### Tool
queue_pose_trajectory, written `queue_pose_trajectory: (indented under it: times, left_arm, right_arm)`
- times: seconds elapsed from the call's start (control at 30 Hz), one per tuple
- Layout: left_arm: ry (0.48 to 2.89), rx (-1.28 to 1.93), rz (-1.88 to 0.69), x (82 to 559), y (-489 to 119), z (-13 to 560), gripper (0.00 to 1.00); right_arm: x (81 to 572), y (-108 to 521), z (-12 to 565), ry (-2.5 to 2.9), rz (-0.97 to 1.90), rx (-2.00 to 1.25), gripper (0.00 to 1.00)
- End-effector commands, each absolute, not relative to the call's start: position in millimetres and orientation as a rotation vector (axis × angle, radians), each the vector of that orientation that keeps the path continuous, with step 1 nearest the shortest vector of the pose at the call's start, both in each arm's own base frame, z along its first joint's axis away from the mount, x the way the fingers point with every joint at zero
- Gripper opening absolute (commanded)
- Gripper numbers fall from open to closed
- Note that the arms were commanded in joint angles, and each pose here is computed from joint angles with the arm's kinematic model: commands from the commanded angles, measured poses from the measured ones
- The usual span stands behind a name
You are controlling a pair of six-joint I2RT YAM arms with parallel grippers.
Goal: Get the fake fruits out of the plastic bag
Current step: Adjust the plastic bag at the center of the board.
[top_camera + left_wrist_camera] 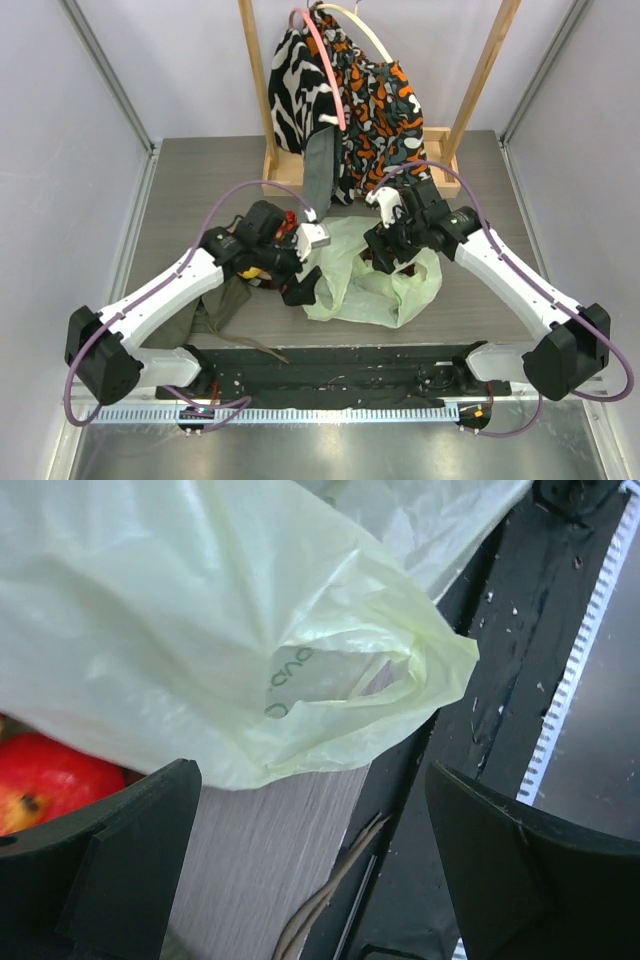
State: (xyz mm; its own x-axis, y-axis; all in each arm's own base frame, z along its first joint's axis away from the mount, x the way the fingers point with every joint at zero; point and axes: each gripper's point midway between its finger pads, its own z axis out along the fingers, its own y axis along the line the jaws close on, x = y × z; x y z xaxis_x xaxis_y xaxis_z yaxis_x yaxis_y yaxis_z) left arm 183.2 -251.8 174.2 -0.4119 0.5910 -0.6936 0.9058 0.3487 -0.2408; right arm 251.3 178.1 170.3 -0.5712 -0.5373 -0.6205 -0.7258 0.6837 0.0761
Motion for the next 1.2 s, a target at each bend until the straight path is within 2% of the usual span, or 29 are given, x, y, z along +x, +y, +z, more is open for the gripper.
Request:
queue_pose_trajectory:
  times: [0.0, 0.27, 0.37, 0.43, 0.47, 0.53, 0.57, 0.6, 0.67, 0.7, 0.77, 0.8, 0.87, 0.9, 0.97, 1.0, 1.03, 1.17]
  left_arm:
    - [1.888, 1.464, -0.898, 171, -283, 184, 1.0]
    - [1.793, 1.573, -0.994, 139, -319, 152, 1.0]
    - [1.771, 1.593, -0.976, 141, -339, 141, 1.0]
    - [1.776, 1.56, -0.935, 155, -348, 147, 0.92]
    - [1.808, 1.557, -0.924, 159, -349, 142, 0.77]
    - [1.821, 1.541, -0.924, 166, -352, 150, 0.56]
    - [1.849, 1.496, -0.908, 175, -350, 152, 0.01]
    - [1.848, 1.443, -0.875, 186, -352, 158, 0.0]
    - [1.837, 1.359, -0.874, 207, -350, 175, 0.0]
    - [1.861, 1.318, -0.87, 215, -350, 179, 0.0]
    - [1.828, 1.238, -0.86, 244, -352, 208, 0.0]
    - [1.843, 1.216, -0.858, 256, -355, 207, 0.0]
    - [1.784, 1.159, -0.845, 287, -363, 242, 0.0]
    - [1.798, 1.147, -0.85, 300, -370, 241, 0.0]
    - [1.821, 1.108, -0.857, 321, -374, 251, 0.0]
    - [1.759, 1.069, -0.89, 332, -384, 289, 0.0]
    - [1.787, 1.048, -0.896, 345, -387, 283, 0.0]
    - [1.715, 1.012, -0.946, 345, -393, 322, 0.0]
  right_arm:
    - [265, 180, 176, 2.341, 0.427, -0.797, 0.8]
    - [253, 170, 139, 2.448, 0.399, -0.72, 0.89]
    - [248, 159, 123, 2.508, 0.336, -0.674, 0.93]
    - [247, 150, 118, 2.534, 0.282, -0.658, 0.96]
    - [246, 144, 113, 2.545, 0.24, -0.658, 0.96]
    - [250, 138, 111, 2.531, 0.197, -0.669, 0.92]
    - [250, 135, 108, 2.521, 0.171, -0.689, 0.88]
    - [253, 134, 109, 2.503, 0.165, -0.705, 0.76]
    - [261, 134, 109, 2.439, 0.142, -0.791, 0.65]
    - [264, 133, 110, 2.415, 0.13, -0.825, 0.52]
    - [278, 130, 119, 2.354, 0.099, -0.869, 0.38]
    - [286, 126, 119, 2.336, 0.072, -0.909, 0.26]
    - [308, 113, 131, 2.324, 0.058, -0.857, 0.18]
    - [317, 106, 136, 2.32, 0.042, -0.833, 0.05]
    - [342, 89, 158, 2.28, -0.016, -0.763, 0.01]
    - [348, 86, 169, 2.251, -0.043, -0.783, 0.01]
    - [352, 82, 179, 2.229, -0.059, -0.789, 0.01]
    - [348, 91, 224, 2.119, -0.041, -0.848, 0.02]
